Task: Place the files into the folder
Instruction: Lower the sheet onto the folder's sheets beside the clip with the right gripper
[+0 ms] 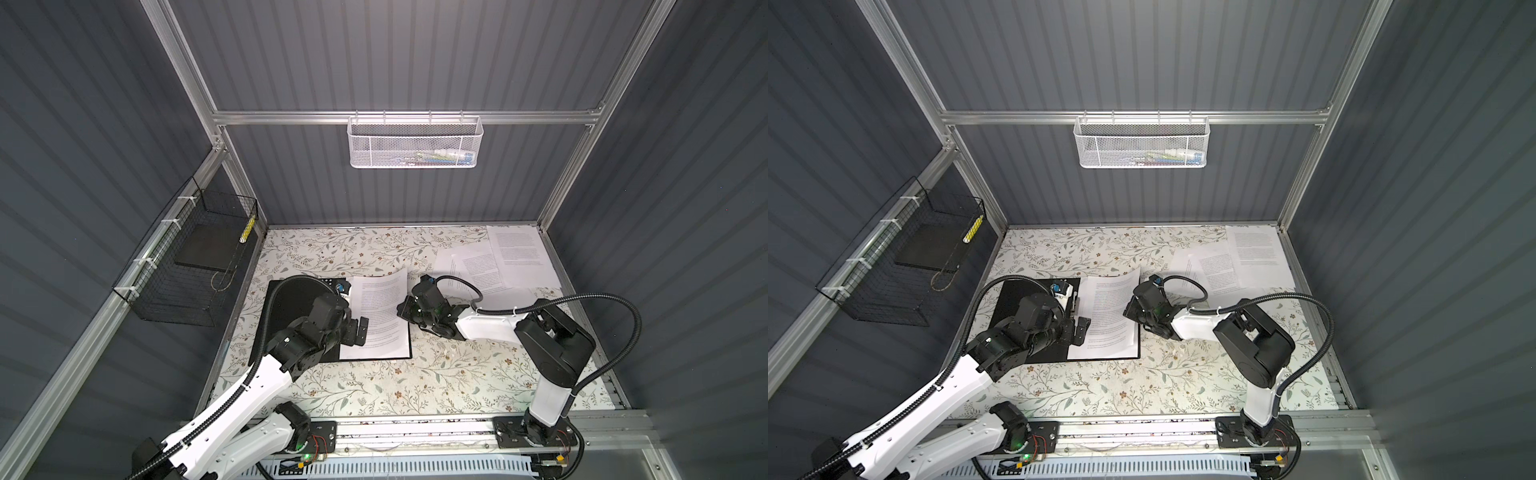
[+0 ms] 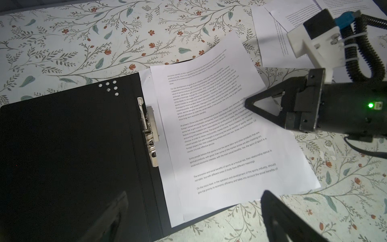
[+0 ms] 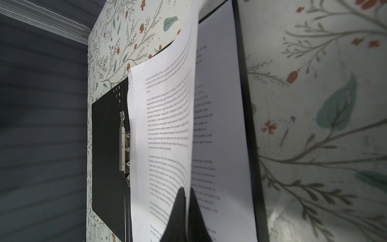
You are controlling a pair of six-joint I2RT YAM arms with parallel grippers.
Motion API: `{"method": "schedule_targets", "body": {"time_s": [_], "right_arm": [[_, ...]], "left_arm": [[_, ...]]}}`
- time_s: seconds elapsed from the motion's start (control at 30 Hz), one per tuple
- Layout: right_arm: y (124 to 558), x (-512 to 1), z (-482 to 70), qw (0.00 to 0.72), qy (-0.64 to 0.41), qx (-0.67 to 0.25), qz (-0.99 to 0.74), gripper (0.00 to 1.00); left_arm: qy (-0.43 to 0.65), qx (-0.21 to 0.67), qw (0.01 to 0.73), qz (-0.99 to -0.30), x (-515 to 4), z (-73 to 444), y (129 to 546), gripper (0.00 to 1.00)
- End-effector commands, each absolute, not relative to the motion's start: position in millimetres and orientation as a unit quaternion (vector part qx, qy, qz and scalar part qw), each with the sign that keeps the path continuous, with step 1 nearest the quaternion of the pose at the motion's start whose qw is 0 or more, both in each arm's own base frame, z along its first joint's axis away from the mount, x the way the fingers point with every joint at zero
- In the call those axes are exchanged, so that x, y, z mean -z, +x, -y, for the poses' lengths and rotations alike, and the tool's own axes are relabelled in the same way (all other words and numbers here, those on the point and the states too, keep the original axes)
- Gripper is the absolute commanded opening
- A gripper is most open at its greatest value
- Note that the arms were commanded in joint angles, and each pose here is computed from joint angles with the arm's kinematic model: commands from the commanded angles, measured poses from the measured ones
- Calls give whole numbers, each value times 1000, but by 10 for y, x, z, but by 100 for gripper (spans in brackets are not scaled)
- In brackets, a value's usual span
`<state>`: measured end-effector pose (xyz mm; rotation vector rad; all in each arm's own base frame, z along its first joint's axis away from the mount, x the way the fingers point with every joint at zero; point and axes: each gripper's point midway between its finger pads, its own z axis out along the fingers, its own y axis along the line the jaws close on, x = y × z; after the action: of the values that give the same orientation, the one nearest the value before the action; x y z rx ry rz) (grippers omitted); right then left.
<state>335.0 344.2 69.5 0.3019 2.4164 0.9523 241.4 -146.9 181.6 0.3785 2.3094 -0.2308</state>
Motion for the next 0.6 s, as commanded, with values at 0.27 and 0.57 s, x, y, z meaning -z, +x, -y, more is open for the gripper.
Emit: {"method": "schedule_targets", "body": {"time_s": [0.27, 0.57], "right_arm": [[3387, -709, -3643, 250, 106, -377, -885, 0], [3350, -661, -3677, 244, 102, -376, -888, 0]], "left_arm": [[147, 96, 390, -904, -1927, 1462, 2430, 100], [148, 99, 388, -904, -1924, 1474, 2428, 100]]}}
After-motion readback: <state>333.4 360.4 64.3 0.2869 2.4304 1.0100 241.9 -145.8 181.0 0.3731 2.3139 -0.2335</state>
